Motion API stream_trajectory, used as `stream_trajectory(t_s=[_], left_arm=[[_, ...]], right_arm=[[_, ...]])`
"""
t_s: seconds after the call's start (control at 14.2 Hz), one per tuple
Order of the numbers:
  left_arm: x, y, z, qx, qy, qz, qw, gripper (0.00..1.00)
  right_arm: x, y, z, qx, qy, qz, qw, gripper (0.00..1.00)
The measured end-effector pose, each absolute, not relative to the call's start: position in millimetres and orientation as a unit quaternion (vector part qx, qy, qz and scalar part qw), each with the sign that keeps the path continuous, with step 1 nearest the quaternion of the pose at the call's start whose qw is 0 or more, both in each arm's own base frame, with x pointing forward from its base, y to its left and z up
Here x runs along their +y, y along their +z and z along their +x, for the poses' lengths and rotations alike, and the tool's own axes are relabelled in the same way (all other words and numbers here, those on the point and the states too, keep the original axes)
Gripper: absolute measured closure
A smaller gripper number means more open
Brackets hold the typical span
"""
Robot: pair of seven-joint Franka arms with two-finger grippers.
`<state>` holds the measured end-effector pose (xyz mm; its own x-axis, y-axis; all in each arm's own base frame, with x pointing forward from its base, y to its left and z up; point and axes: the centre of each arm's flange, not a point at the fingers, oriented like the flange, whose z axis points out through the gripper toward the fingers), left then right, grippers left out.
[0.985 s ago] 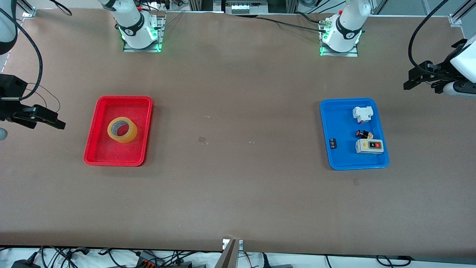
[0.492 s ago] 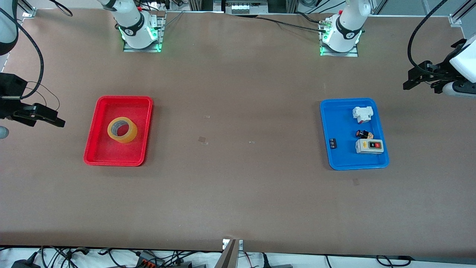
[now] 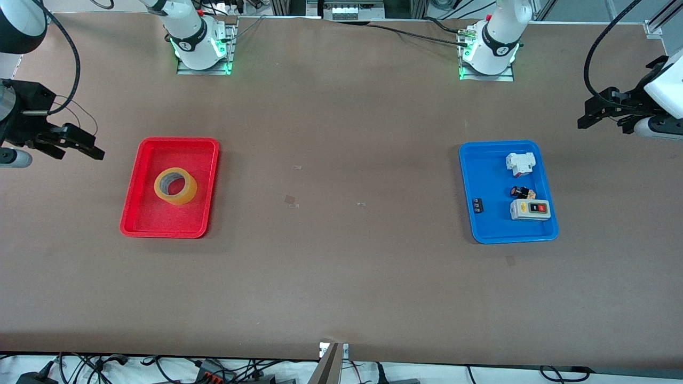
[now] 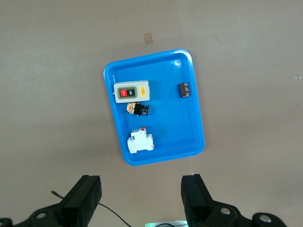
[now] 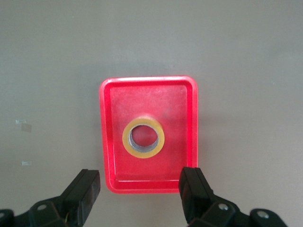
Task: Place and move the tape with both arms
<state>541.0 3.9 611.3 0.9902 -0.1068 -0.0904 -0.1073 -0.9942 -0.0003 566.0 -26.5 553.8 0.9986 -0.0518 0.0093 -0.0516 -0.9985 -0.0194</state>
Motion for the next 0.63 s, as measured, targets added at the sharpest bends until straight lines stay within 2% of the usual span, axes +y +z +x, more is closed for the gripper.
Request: stream_trajectory(t_s=[0.63], left_arm=[[2.0, 611.3, 541.0, 0.051, 0.045, -0.998, 0.003, 0.0]], right_arm=[[-25.7, 556.3, 560.4, 0.025, 0.009, -1.0, 0.01, 0.0]])
